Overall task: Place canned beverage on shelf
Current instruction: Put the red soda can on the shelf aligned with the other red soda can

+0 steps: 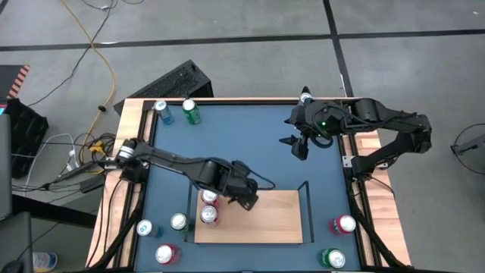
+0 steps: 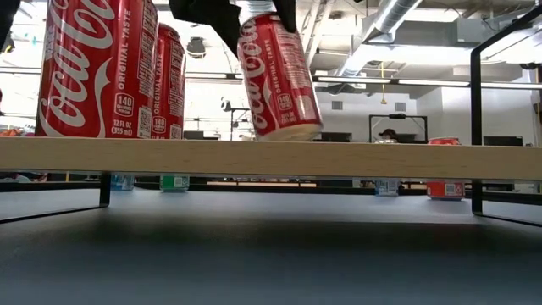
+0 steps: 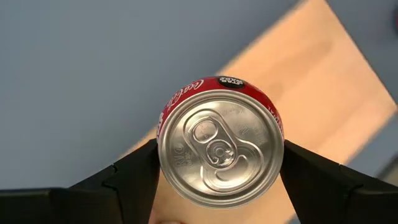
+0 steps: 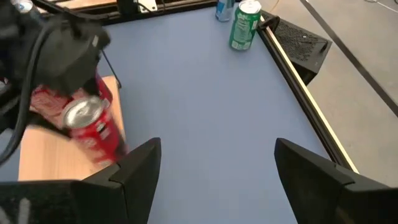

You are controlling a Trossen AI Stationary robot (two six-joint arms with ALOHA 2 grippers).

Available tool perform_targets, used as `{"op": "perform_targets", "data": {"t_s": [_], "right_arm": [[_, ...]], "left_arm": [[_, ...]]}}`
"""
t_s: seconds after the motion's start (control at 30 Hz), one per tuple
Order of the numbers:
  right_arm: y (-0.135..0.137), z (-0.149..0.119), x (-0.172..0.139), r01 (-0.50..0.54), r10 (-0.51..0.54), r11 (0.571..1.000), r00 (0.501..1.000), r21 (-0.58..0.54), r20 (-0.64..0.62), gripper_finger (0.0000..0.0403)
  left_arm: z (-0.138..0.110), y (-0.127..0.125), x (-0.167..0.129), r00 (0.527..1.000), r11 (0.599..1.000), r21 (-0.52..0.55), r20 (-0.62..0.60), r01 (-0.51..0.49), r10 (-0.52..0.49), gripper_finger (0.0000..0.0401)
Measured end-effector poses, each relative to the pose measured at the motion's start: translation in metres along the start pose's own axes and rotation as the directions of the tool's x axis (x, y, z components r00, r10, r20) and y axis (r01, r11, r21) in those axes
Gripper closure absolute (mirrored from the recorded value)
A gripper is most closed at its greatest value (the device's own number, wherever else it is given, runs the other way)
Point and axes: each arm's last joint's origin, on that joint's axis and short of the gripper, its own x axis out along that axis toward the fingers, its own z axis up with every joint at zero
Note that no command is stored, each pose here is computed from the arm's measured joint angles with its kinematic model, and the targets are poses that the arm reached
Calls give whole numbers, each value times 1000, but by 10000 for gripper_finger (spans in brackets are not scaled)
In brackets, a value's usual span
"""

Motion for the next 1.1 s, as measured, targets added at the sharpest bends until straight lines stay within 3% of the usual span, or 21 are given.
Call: {"op": "perform_targets", "data": {"t_s": [0.3, 0.87, 1.1], "right_arm": [[2, 0, 1, -6, 6, 1000, 1000, -3, -5, 101], [8, -1, 0, -32, 32, 999, 999, -22, -8, 101], [8, -1, 0, -33, 32, 999, 999, -25, -8, 101]], "left_arm": [[-8, -4, 1, 1000, 1000, 8, 0, -8, 8, 125], [-12, -6, 0, 1000, 989, 149, -1, 7, -7, 122], [-16, -8, -1, 999, 983, 183, -26, 24, -20, 83]]}}
